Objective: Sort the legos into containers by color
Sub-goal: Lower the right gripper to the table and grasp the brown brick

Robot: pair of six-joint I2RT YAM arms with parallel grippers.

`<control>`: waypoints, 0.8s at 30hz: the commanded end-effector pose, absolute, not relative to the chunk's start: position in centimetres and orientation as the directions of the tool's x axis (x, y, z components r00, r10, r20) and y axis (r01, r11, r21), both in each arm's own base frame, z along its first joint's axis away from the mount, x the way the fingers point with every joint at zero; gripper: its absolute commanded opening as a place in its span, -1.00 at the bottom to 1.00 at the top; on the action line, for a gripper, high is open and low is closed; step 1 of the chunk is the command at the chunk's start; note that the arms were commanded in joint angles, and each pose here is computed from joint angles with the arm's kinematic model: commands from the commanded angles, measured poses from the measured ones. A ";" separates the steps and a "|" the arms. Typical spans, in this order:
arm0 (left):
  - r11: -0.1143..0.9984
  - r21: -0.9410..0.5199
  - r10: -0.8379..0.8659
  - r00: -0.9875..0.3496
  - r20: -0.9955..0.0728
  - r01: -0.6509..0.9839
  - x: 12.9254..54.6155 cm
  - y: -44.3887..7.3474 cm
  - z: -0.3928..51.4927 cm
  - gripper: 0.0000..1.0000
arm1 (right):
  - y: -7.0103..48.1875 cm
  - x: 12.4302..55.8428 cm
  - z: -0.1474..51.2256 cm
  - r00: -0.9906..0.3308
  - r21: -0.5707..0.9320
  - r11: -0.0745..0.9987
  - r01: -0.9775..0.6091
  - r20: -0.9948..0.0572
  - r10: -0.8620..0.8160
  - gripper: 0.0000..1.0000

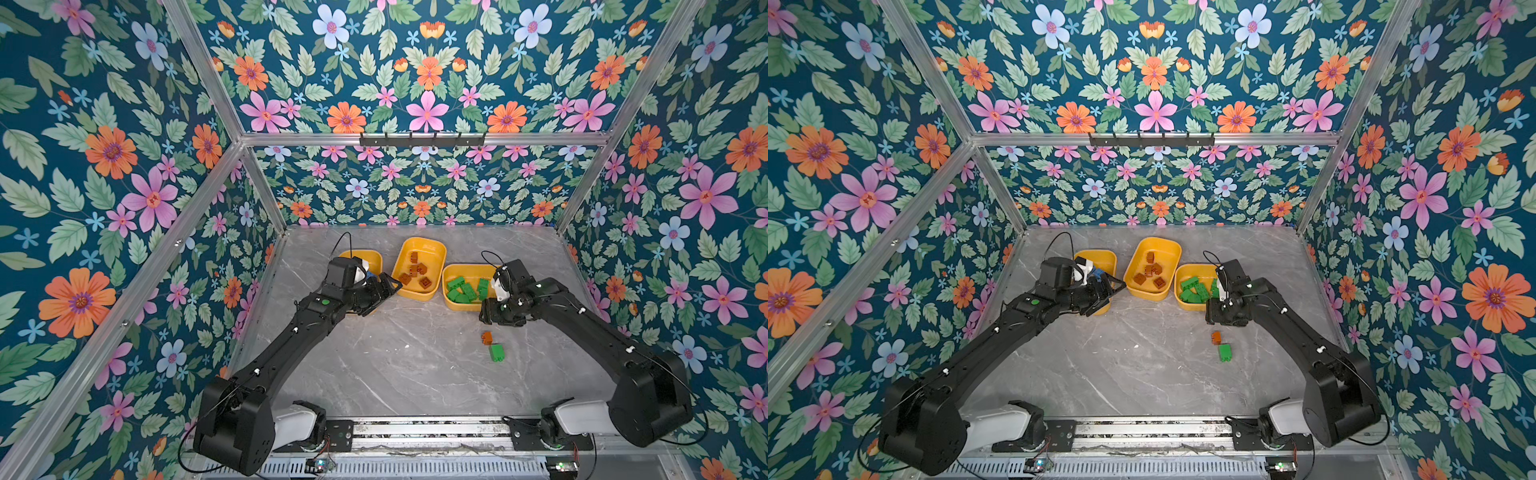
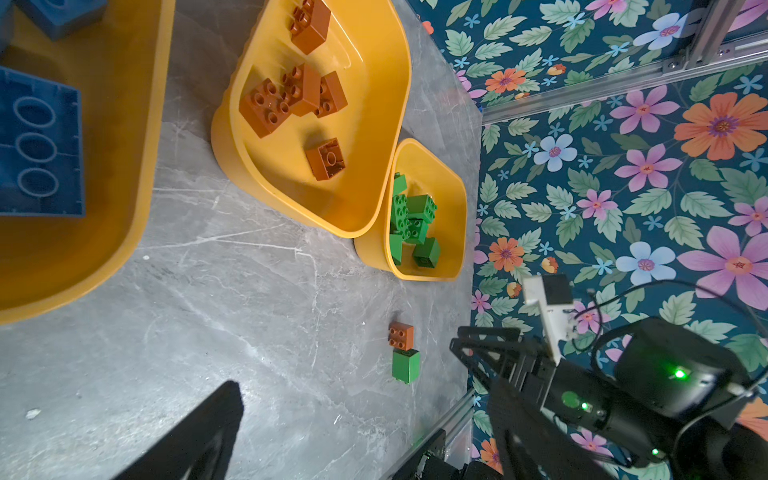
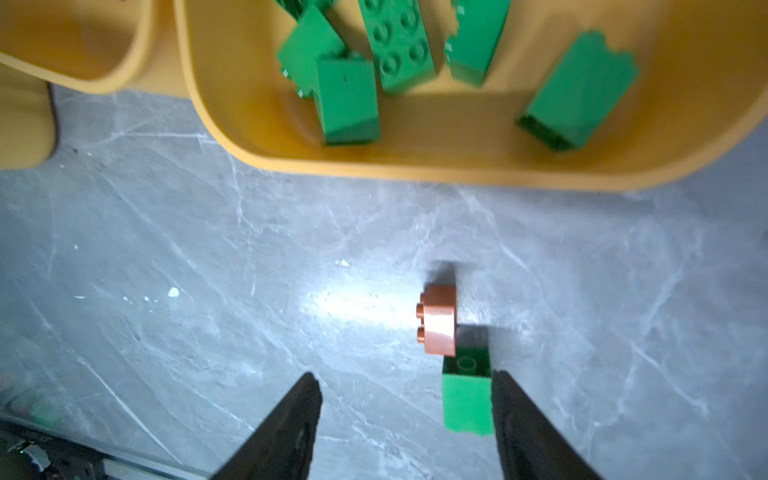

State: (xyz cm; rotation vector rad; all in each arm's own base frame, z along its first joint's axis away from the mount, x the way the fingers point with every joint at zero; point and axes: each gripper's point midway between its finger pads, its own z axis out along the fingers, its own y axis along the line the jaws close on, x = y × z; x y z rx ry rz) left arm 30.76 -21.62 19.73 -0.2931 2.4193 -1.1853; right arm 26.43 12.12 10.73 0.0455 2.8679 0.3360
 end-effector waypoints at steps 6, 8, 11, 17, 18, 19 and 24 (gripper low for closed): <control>0.611 -0.791 -0.343 -0.890 -0.301 0.033 30.7 -22.3 19.8 0.89 | 11.5 25.2 6.7 -0.974 0.191 0.981 0.036 -0.212 0.077 0.27; 0.612 -0.790 -0.340 -0.891 -0.301 0.034 30.6 -22.3 19.8 0.89 | 11.7 25.4 6.0 -0.978 0.185 0.983 0.017 -0.203 0.055 0.25; 0.615 -0.788 -0.343 -0.889 -0.304 0.033 30.4 -22.1 19.8 0.89 | 11.8 25.9 5.3 -0.979 0.169 0.986 -0.002 -0.201 0.032 0.19; 0.619 -0.785 -0.349 -0.887 -0.302 0.024 30.0 -21.8 19.5 0.89 | 11.9 26.3 3.9 -0.987 0.141 0.990 -0.022 -0.161 0.001 -0.05; 0.620 -0.784 -0.349 -0.887 -0.301 0.022 29.9 -21.8 19.4 0.89 | 11.9 26.3 3.7 -0.988 0.142 0.990 -0.023 -0.153 -0.001 -0.11; 0.620 -0.784 -0.351 -0.886 -0.302 0.021 29.8 -21.7 19.4 0.89 | 12.0 26.3 3.6 -0.989 0.141 0.990 -0.025 -0.147 -0.004 -0.16; 0.622 -0.783 -0.356 -0.884 -0.304 0.019 29.7 -21.5 19.4 0.89 | 12.3 26.2 3.0 -0.993 0.141 0.990 -0.026 -0.116 -0.010 -0.39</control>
